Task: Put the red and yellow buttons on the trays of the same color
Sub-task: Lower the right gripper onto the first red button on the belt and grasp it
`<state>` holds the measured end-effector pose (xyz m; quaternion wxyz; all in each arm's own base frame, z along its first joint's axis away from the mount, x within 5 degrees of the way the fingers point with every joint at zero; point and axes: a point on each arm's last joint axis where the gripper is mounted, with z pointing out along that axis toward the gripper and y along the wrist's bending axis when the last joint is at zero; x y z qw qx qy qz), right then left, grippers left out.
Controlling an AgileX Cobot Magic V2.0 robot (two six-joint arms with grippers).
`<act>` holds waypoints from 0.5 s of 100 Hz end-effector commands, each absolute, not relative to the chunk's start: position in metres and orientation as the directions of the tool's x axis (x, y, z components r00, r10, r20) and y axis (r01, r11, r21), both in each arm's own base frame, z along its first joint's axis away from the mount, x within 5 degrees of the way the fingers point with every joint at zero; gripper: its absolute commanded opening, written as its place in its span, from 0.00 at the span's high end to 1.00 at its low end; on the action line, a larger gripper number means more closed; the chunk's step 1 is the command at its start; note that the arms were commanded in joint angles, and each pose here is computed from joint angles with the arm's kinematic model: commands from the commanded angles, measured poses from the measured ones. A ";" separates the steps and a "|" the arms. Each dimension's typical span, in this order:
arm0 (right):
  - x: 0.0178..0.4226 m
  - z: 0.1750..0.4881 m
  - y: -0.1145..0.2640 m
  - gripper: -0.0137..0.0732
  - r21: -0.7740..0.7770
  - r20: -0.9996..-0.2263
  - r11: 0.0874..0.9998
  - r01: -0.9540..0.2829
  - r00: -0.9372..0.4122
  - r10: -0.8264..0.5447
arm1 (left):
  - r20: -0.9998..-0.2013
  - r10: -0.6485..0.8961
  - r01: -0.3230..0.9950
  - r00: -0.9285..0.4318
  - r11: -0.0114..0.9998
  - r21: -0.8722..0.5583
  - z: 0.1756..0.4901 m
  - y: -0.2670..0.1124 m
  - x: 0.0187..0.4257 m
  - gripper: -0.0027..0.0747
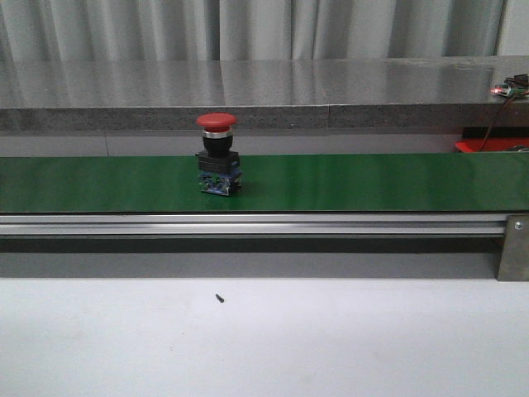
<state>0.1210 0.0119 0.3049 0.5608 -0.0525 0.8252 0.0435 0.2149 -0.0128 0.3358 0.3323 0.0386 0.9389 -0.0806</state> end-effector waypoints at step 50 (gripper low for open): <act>0.206 0.341 0.046 0.92 0.073 -0.819 0.945 -0.317 -0.561 -0.125 | -0.763 -0.001 0.129 -0.647 0.985 -0.111 0.313 -0.015 0.130 0.99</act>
